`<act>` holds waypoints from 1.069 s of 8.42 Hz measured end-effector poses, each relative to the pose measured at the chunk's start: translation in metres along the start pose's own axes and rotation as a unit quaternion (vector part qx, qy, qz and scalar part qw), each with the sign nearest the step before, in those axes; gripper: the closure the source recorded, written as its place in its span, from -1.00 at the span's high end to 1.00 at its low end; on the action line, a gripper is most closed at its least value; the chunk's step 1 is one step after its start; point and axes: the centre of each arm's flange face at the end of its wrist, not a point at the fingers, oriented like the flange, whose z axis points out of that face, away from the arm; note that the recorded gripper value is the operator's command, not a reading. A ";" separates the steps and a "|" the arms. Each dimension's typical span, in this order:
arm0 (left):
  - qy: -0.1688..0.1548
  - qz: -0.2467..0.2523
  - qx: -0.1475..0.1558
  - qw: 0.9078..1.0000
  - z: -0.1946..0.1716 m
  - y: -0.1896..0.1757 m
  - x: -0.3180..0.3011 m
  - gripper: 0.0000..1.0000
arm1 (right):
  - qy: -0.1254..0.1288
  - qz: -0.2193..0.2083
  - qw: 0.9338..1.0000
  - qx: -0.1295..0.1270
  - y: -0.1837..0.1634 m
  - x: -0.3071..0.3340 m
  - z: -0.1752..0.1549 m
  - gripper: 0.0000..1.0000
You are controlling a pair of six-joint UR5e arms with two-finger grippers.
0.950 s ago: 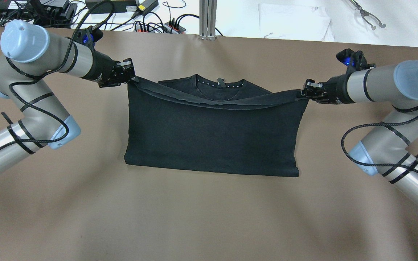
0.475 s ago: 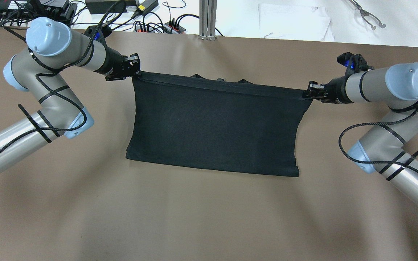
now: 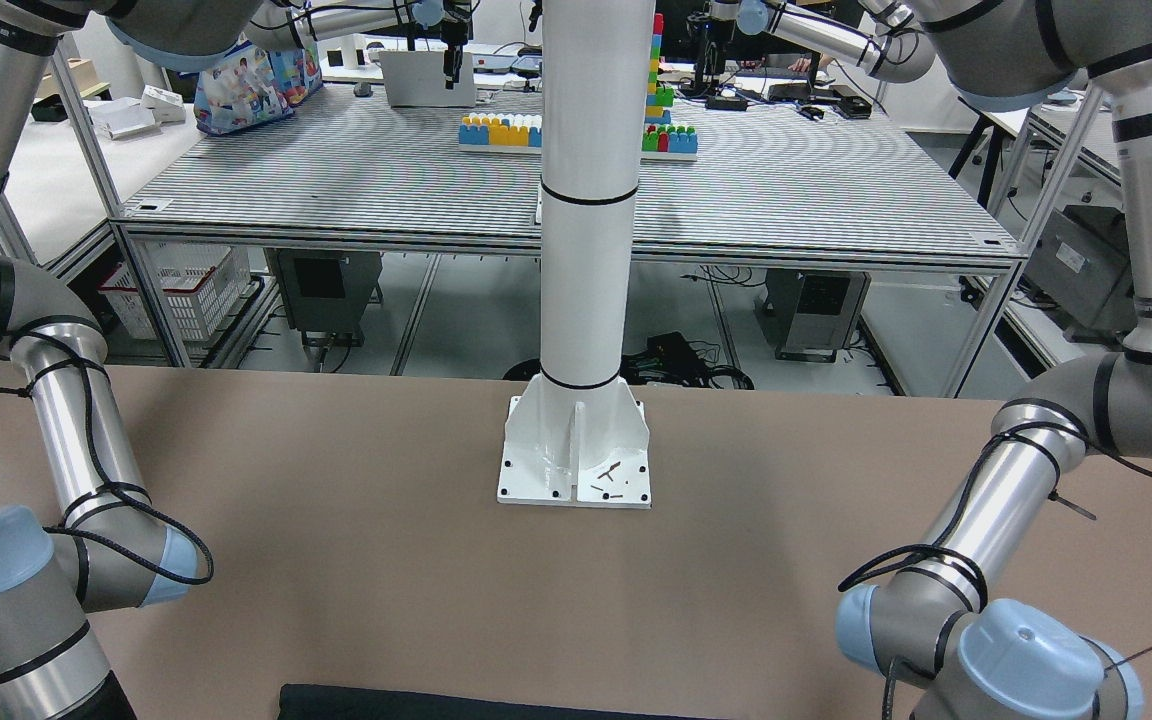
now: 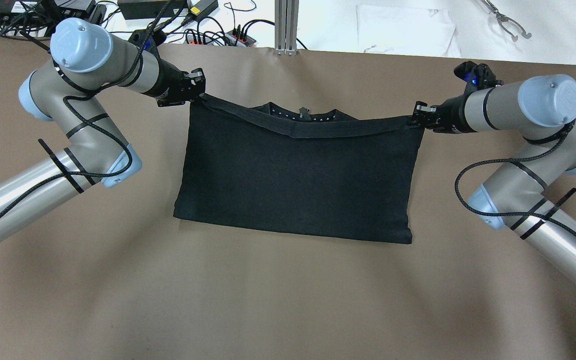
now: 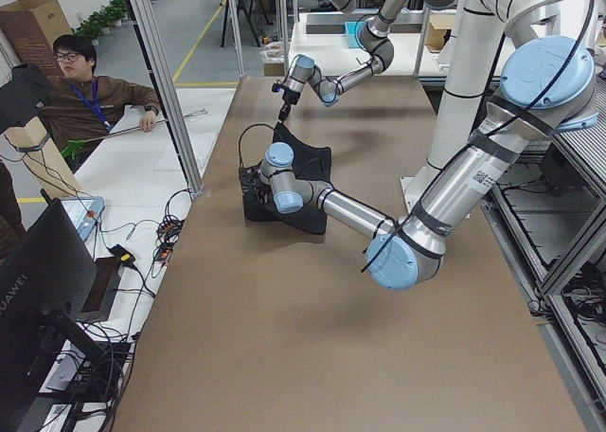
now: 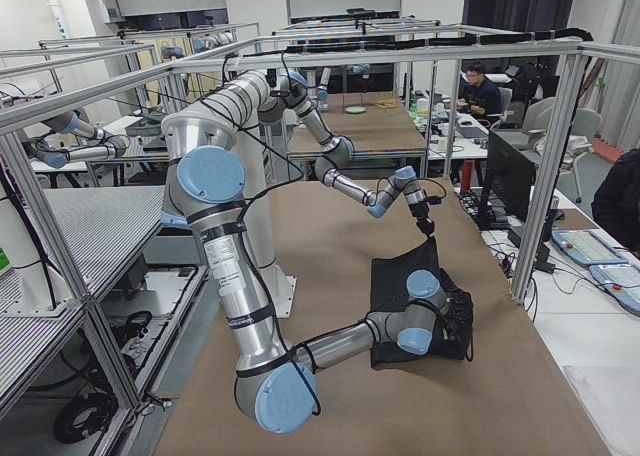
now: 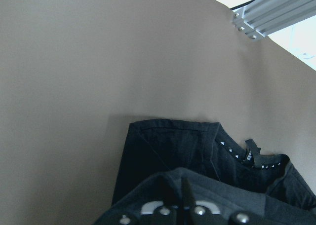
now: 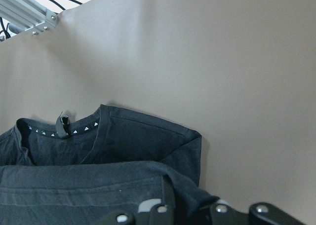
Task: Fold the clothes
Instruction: 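Lower the hem onto the collar edge and open both grippers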
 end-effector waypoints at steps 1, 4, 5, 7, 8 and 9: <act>0.005 0.001 -0.003 1.000 0.001 0.006 0.007 -1.00 | 0.002 0.001 1.000 -0.001 -0.001 -0.001 0.002 -1.00; 0.010 0.006 -0.009 1.000 0.003 0.015 0.014 -1.00 | 0.005 0.002 1.000 -0.002 -0.002 0.000 0.004 -0.61; 0.009 0.008 -0.009 1.000 0.004 0.016 0.013 -1.00 | 0.005 0.003 1.000 -0.002 -0.002 0.000 0.004 -0.65; 0.007 0.008 -0.007 1.000 0.003 0.012 0.012 -1.00 | 0.008 0.006 1.000 0.000 -0.006 0.002 0.003 -0.68; 0.005 0.007 -0.004 1.000 0.002 0.007 0.011 -1.00 | 0.012 0.008 1.000 0.001 -0.008 0.003 0.003 -0.68; 0.005 0.005 0.000 1.000 -0.001 0.001 0.010 0.98 | 0.019 0.011 1.000 0.001 -0.011 0.003 0.003 -0.63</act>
